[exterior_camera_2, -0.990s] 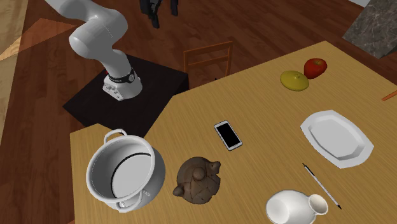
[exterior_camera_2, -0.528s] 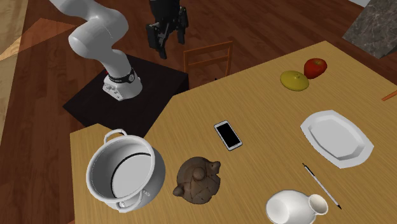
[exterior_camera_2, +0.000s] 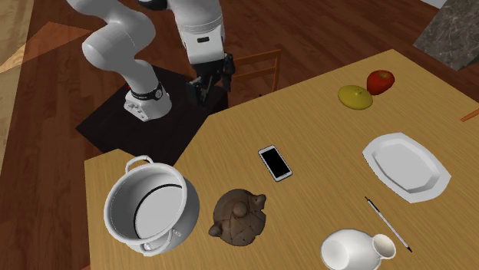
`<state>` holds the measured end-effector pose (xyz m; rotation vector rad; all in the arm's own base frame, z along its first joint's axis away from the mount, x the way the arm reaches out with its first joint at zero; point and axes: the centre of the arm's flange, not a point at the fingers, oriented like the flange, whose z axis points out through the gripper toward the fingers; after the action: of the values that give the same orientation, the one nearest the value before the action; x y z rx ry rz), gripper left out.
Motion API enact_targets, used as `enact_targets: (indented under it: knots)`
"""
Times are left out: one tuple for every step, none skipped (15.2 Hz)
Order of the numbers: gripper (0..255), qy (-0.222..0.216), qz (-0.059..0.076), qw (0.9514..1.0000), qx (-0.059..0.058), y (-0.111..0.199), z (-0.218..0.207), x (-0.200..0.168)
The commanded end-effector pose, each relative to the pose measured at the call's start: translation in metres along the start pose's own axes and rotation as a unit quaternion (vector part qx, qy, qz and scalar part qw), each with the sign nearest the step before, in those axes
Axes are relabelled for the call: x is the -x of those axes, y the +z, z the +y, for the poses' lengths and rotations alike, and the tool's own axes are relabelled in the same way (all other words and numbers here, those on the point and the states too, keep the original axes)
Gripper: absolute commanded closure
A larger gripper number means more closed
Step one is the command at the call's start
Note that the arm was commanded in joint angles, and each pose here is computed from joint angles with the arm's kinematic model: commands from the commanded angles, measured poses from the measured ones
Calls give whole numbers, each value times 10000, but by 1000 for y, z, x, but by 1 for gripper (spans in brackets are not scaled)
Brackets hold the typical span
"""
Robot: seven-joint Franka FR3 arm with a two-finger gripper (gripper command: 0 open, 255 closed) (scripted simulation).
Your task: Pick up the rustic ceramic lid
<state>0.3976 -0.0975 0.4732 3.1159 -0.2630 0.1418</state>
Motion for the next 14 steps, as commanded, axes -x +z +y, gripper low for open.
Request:
enact_targets:
  knots:
    - [0,38,52,10000,-19,21,16,-11]
    - [0,57,72,10000,-31,30,23,-17]
    - [0,76,91,9999,-43,39,30,-23]
    - [0,96,111,9999,-54,49,37,-30]
    - [0,115,131,9998,-66,58,44,-36]
    - [0,134,151,9998,-78,67,50,-42]
    - [0,154,171,9997,-89,77,57,-48]
    - [0,173,190,9996,-101,86,64,-54]
    - [0,192,210,9995,-113,95,71,-60]
    - [0,211,230,9994,-124,104,78,-67]
    - [0,231,250,9993,-136,114,84,-73]
    - [0,250,270,9992,-147,123,91,-79]
    - [0,269,290,9991,-159,132,98,-85]
    - [0,289,309,9990,-171,141,105,-92]
